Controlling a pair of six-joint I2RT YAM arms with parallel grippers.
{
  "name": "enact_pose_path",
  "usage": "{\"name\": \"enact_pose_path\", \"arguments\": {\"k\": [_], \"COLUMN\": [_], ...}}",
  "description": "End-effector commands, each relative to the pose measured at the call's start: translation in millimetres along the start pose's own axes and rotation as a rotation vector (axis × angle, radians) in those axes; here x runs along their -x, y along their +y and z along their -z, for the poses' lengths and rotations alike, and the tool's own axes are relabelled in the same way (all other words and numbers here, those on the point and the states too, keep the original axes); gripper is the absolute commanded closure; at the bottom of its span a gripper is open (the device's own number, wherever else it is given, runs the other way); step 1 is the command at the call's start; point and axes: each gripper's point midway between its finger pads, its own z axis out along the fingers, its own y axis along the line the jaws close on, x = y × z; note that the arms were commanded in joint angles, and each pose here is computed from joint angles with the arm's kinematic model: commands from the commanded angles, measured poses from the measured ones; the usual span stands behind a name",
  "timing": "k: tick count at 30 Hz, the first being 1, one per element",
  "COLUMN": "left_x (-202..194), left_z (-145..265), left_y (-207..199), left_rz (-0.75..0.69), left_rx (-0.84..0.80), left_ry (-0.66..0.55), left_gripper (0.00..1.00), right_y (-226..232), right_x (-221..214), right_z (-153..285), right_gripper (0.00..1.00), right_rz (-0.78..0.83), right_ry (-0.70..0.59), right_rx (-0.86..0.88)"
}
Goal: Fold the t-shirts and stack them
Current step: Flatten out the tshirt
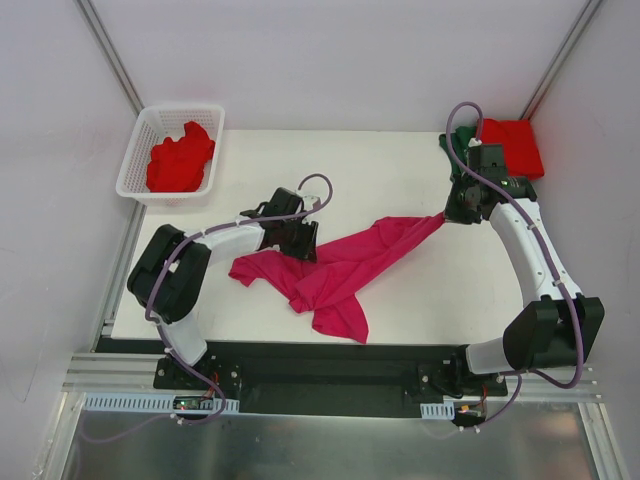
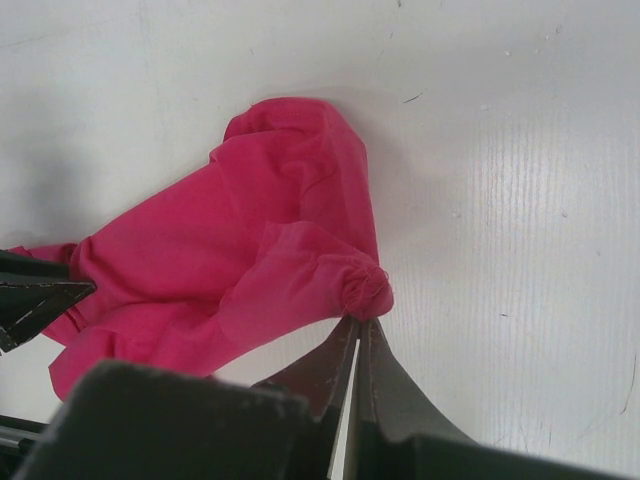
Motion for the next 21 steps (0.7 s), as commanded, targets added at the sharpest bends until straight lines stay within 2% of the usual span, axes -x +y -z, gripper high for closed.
{"name": "enact_pose_path", "arguments": {"k": [1,2,3,8,11,17,18,19,21], "left_x": [2,4,4,13,29,84,102,100,115], "left_z": [-3,-2,-1,11,36,131,159,170,204], "left_y": [-8,-8,-8,-11,-14,-23,-22,-20,-20], "left_rz": [-0.005,-0.006,-0.007,-0.025,-0.046,-0.078,-0.095,-0.094,-0.125], "left_rx": [-0.034,-0.033,-0.031,-0.021,0.006,0.039,0.056,0.073,0.106], "left_ry": [-0.011,-0.016,-0.019,-0.056,-0.102,-0.286,-0.358,-0.35,-0.414], "left_gripper": [0.83,0.94,0.96,0.95,0.96,0.94,0.93,0.93,0.92], "right_y": [3,4,4,4,3,2,2,3,4], "right_x": [9,9,8,7,7,12,12,12,14], "right_z": [14,14,13,11,11,14,13,13,13], "right_gripper": [0.99,0.99,0.99,0.99,0.99,0.99,0.99,0.99,0.99], "right_rz": [0.018,0.018,0.02,0.016,0.018,0.02,0.018,0.017,0.019], "right_ry": [-0.045,-0.045,-0.043,-0.035,-0.038,-0.057,-0.056,-0.056,-0.058], "right_rx": [0.016,0.018,0.019,0.023,0.014,0.005,0.007,0.008,0.01]}}
